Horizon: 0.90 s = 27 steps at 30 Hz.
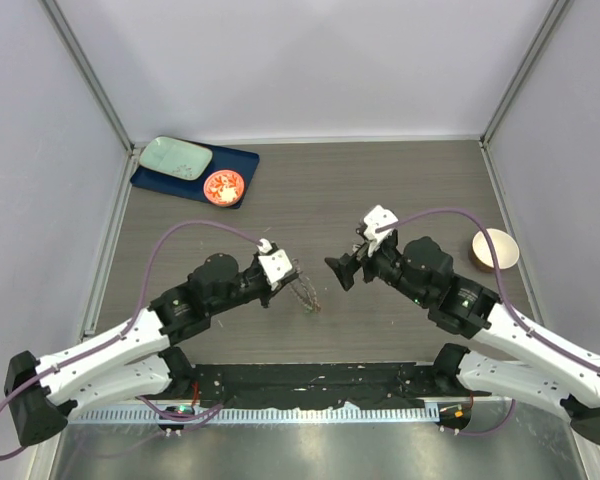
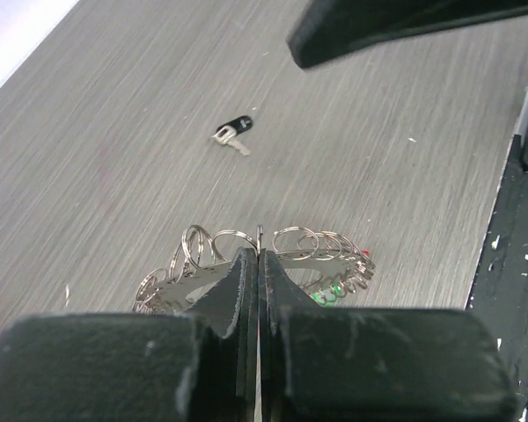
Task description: Put the keys on the keyring
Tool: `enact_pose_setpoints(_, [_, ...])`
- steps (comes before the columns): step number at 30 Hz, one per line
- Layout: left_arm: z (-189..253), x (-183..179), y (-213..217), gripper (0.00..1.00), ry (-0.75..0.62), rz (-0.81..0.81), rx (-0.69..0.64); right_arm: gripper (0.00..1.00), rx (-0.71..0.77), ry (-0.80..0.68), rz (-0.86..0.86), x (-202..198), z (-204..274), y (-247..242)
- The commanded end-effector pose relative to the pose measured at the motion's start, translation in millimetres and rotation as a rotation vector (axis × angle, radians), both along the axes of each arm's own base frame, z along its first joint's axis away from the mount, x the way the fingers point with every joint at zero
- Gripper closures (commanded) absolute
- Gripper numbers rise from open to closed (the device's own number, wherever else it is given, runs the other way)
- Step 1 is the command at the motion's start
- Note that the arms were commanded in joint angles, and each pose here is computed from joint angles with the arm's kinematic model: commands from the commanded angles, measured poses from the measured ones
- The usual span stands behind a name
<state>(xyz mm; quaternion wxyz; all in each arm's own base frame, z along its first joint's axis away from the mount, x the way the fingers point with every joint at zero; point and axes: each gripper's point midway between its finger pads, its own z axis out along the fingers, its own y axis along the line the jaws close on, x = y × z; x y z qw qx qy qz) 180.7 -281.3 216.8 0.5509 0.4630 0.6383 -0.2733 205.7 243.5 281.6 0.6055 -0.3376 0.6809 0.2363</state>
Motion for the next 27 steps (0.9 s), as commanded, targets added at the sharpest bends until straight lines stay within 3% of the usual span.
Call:
enact_pose_setpoints(1, [25.8, 9.2, 25.6, 1.00, -0.020, 0.131, -0.034, 0.00, -0.002, 0.093, -0.352, 48.0, -18.5, -33.9])
enact_pose_setpoints(7, [41.0, 2.9, 61.0, 1.00, -0.022, 0.218, -0.001, 0.08, -0.084, 0.333, -0.501, 94.1, -93.4, -68.7])
enact_pose_setpoints(11, [41.7, -3.0, 81.7, 1.00, -0.029, 0.251, 0.036, 0.10, -0.216, 0.367, -0.558, 114.1, -124.6, -79.9])
enact_pose_setpoints(17, [39.5, -6.5, 97.6, 1.00, -0.049, 0.280, 0.045, 0.22, -0.390, 0.451, -0.549, 137.0, -165.0, -80.2])
enact_pose_setpoints(23, [32.8, -6.5, 101.2, 1.00, -0.058, 0.286, 0.056, 0.36, -0.452, 0.465, -0.494, 148.9, -182.0, -74.3])
enact_pose_setpoints(27, [24.5, -4.1, 99.9, 1.00, -0.045, 0.289, 0.094, 0.53, -0.474, 0.477, -0.443, 156.4, -196.5, -63.2])
